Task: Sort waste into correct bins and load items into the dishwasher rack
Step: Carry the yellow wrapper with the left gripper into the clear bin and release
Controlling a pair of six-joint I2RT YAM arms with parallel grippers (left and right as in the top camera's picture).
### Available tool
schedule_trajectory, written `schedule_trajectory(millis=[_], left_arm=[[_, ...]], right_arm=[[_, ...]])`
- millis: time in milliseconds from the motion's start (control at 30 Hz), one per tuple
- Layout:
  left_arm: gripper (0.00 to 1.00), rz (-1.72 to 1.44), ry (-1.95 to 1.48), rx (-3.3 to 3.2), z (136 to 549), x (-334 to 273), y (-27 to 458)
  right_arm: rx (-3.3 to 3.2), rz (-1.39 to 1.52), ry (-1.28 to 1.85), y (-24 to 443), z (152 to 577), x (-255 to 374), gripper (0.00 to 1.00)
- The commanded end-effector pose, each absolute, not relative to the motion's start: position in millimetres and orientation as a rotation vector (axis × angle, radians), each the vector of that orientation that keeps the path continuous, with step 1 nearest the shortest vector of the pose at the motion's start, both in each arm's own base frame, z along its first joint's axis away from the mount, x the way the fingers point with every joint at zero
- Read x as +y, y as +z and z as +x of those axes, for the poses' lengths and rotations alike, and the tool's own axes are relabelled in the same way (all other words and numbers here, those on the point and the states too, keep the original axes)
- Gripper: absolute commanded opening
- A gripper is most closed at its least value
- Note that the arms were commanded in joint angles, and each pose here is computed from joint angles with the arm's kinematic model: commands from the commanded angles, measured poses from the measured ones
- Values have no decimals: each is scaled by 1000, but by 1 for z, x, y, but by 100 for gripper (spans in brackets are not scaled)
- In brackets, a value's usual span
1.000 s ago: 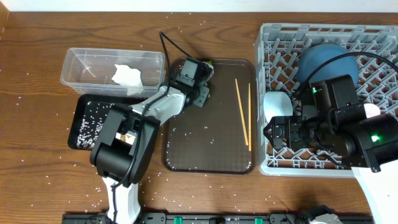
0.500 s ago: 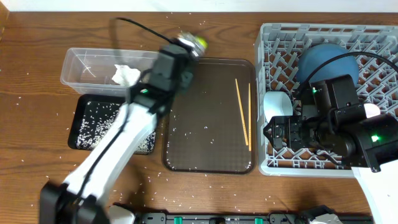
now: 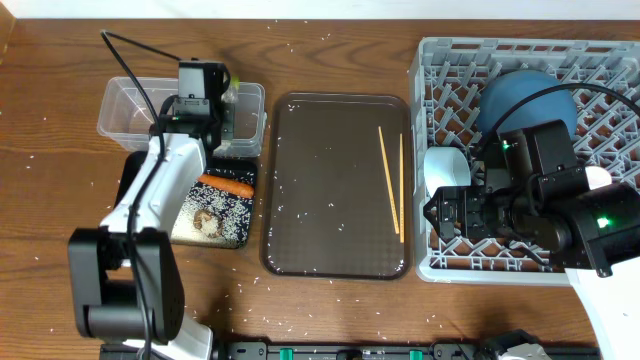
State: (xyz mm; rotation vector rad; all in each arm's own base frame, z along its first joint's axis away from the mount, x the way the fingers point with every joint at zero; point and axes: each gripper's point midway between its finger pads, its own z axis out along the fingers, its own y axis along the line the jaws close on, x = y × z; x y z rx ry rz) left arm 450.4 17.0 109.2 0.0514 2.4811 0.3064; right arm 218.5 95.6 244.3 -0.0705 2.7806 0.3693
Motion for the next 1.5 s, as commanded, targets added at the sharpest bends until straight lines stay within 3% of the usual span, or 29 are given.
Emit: schedule_trajectory(millis=[0, 33, 67, 233, 333, 400, 667, 800, 900, 1033, 1233, 1467], left_arm=[[58, 75, 243, 2461, 449, 8, 121], [70, 75, 240, 2450, 447, 8, 128], [76, 76, 238, 2435, 445, 7, 137], [88, 71, 205, 2336, 414, -3, 204], [91, 17, 98, 2286, 377, -18, 244], [98, 14, 0, 2256, 347, -31, 268], [98, -177, -134, 2210, 244, -22, 305], [98, -222, -160, 2197, 213, -17, 308], [98, -222, -159, 2197, 202, -16, 308], [98, -222, -156, 2209, 199, -15, 305], [98, -223, -155, 2214, 199, -15, 304], [98, -223, -155, 2214, 199, -15, 304]], right_arm=[[2768, -58, 359, 247, 219, 93, 99], [2767, -58, 359, 247, 219, 93, 99], [2765, -58, 360, 247, 219, 93, 99], [2740, -63, 376, 250, 224, 96, 99], [2678, -106, 464, 259, 234, 111, 99], [2629, -149, 487, 264, 241, 123, 99], [2682, -185, 434, 238, 258, 169, 89], [2747, -119, 146, 195, 284, 166, 87], [2743, 13, -64, 165, 312, 154, 79], [2787, -63, -28, 121, 338, 179, 76], [2890, -102, -68, 57, 347, 191, 60], [3006, 17, -110, 1, 349, 180, 70]])
